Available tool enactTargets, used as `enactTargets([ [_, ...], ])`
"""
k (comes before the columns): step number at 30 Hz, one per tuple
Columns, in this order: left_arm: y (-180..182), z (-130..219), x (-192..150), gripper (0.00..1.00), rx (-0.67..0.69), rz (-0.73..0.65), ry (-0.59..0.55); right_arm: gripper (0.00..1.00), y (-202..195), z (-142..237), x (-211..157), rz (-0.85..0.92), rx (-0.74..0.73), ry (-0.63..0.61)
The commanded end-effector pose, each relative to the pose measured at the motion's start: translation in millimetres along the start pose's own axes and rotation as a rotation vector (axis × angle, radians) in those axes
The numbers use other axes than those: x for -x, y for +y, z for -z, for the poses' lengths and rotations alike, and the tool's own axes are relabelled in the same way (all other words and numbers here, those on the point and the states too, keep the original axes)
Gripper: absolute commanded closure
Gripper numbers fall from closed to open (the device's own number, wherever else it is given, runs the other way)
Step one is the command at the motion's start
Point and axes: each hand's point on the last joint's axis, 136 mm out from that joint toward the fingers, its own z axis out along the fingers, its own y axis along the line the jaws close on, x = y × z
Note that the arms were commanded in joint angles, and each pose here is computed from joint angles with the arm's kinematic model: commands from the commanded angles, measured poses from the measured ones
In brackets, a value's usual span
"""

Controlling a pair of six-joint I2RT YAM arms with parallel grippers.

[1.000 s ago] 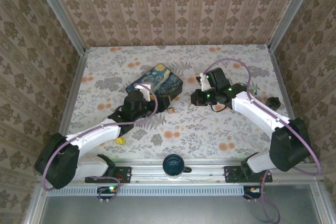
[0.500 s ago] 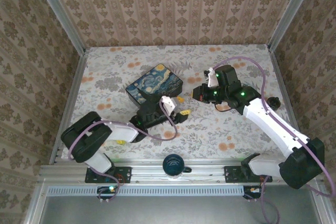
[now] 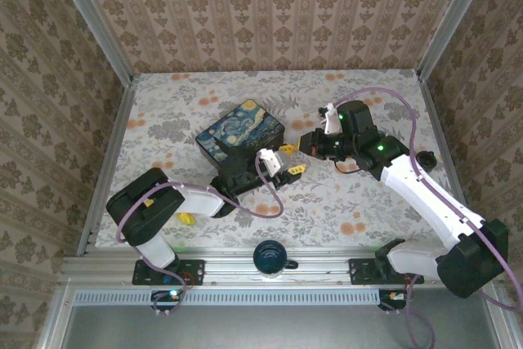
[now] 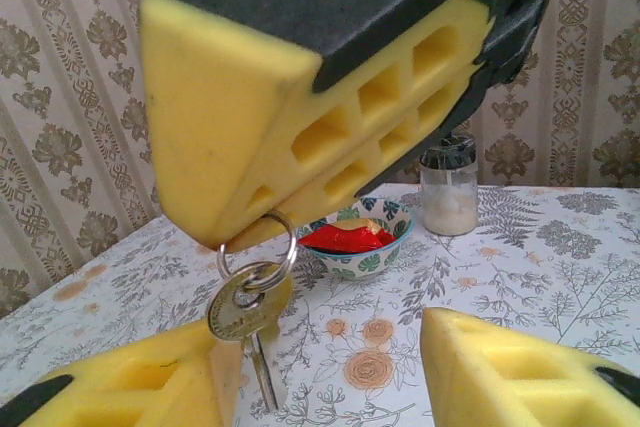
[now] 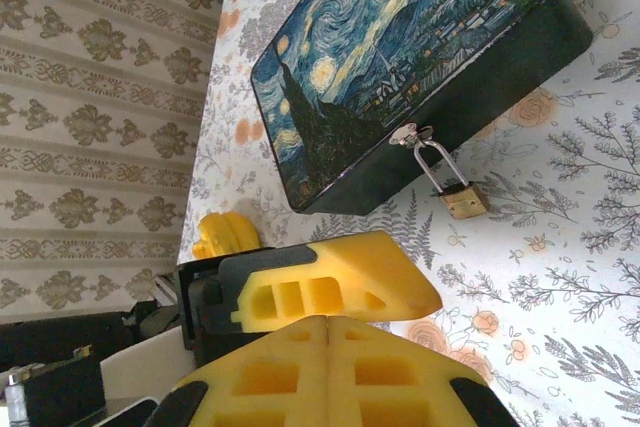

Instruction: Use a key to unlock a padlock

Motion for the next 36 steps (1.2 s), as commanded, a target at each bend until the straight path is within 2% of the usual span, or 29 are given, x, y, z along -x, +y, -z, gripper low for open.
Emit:
enactTargets([
  [1,11.2,-4.4,13.2,0.59,0.025,-0.002,-0.048,1.00,11.0,4.5,-2.9,0.006,0.045,0.003],
  [4,14.5,-3.3,13.4,0.66,0.028,0.012,-0.049,1.00,10.6,4.5,-2.9,0.007,0.045,0.000],
  [8,16.2,-2.4,13.3,0.81,0.030,0.026,-0.049,1.00,9.3,3.3,-3.2,0.007,0.043,0.000],
  [10,16.9,-2.0,12.2,0.82,0.032,0.029,-0.046,1.00,9.4,3.0,-2.7,0.009,0.044,-0.001],
  [17,19.8,-0.1,11.2,1.00,0.037,0.047,-0.042,1.00,8.4,1.1,-2.3,0.007,0.041,0.001],
  [23,19.8,9.5,11.5,1.00,0.008,0.078,-0.015,1.00,4.7,3.4,-2.4,0.037,0.016,-0.002],
  [25,19.2,16.6,7.9,1.00,-0.040,0.123,0.057,0.98,-1.4,8.0,-0.6,0.084,-0.024,-0.017],
  [26,18.0,21.0,4.5,1.00,-0.086,0.156,0.126,0.90,-4.4,12.0,0.8,0.120,-0.044,-0.033],
  [29,3.6,45.9,-6.1,1.00,-0.226,0.211,0.421,0.73,-7.1,18.8,2.3,0.200,-0.049,-0.077],
  [32,-6.1,81.3,-4.5,1.00,-0.288,0.166,0.679,0.59,-3.6,23.3,3.3,0.273,-0.017,-0.131],
  [36,-15.4,115.9,13.6,1.00,-0.367,0.117,0.866,0.43,11.8,25.4,2.8,0.392,0.078,-0.181],
])
